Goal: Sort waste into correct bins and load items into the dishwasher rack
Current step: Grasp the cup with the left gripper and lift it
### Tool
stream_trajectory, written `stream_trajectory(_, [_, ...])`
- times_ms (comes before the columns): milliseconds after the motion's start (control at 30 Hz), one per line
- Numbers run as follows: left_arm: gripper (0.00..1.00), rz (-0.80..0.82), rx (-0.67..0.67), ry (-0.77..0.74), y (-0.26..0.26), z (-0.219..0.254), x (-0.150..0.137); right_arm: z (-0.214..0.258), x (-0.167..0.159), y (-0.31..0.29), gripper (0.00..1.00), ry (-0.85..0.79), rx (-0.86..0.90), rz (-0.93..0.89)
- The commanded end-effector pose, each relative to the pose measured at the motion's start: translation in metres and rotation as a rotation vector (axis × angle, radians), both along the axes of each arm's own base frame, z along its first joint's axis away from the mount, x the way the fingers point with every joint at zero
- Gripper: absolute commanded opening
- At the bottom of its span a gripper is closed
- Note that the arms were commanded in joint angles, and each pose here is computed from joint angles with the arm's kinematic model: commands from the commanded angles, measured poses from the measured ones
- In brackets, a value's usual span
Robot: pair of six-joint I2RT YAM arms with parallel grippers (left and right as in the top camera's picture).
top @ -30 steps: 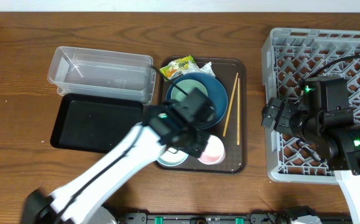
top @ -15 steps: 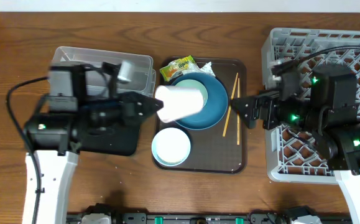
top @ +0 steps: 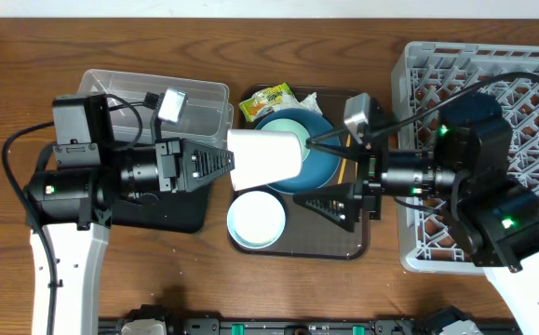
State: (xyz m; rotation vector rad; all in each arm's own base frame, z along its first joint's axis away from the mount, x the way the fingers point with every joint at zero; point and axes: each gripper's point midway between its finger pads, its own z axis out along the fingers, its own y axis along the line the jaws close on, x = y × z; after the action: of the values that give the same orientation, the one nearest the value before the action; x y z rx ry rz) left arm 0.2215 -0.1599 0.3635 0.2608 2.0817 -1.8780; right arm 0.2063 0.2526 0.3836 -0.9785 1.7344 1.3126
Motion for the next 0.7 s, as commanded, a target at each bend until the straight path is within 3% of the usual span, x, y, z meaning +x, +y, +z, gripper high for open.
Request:
stream_trajectory(0, [0.08, -0.058, -0.039, -0.019, -0.006, 0.013, -0.011, 0.003, 0.000, 0.010, 0.99, -0.008, 0.012, 0.016])
stream_trajectory(167, [0.08, -0.072, -0.038, -0.018, -0.010, 0.012, -0.013, 0.012, -0.009, 0.027, 0.99, -0.073, 0.052, 0.094])
stream_trajectory(233, [0.09, -0.072, -0.038, -0.018, -0.010, 0.012, -0.013, 0.013, -0.011, 0.032, 0.95, -0.080, 0.057, 0.112])
stream_trajectory(433, [0.10, -0.072, -0.037, -0.019, -0.010, 0.012, -0.013, 0.010, -0.014, 0.037, 0.65, -0.072, 0.053, 0.130])
stream_trajectory(667, [0.17, -0.072, -0.037, -0.026, -0.010, 0.012, -0.013, 0.009, -0.008, 0.036, 0.57, -0.076, 0.044, 0.099])
